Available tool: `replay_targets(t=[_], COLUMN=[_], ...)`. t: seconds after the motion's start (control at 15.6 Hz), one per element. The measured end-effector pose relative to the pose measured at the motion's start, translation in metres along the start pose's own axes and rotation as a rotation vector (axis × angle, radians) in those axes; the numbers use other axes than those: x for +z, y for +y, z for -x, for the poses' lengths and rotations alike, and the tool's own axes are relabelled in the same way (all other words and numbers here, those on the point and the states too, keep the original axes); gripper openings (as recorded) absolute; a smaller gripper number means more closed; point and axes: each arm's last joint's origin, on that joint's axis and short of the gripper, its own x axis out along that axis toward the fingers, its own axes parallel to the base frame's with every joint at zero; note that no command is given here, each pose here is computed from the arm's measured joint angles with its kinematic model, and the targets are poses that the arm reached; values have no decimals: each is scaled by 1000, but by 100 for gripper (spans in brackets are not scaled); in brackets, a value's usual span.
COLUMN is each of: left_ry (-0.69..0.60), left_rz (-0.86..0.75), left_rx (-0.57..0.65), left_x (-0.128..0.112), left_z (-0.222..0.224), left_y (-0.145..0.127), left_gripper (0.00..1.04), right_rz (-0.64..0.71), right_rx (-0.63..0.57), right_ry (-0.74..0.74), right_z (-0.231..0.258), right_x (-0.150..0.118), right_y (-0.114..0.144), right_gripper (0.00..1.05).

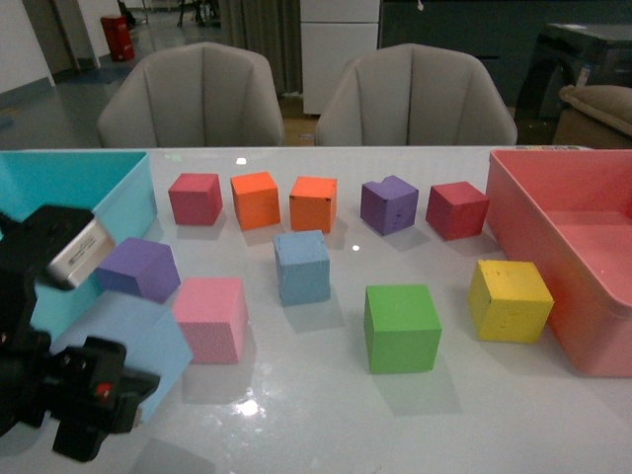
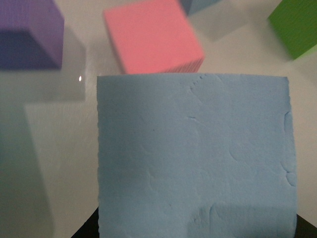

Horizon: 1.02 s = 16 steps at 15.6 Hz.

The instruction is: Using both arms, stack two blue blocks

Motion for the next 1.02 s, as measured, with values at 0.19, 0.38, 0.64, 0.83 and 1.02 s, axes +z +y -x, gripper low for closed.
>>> replay_targets(t=[0.19, 0.38, 0.64, 0.83, 1.02], left_ry=[-85, -44, -25, -2, 14], left_rz=[-89, -125, -24, 95, 183], left_rx=[-37, -47, 40, 120, 165], left_x=[56, 95, 135, 147, 150], left_z=[-1, -35, -75, -99, -116], left_y=[-38, -76, -93, -96, -95], left_gripper=[49, 48, 48, 48, 48], right_rz=[0, 0, 0, 0, 0], right_rx=[0, 0, 0, 0, 0], right_ry=[0, 0, 0, 0, 0], right_z=[0, 0, 0, 0, 0], right_x=[0, 0, 0, 0, 0], right_y=[0, 0, 0, 0, 0], right_gripper=[98, 98, 98, 98, 98])
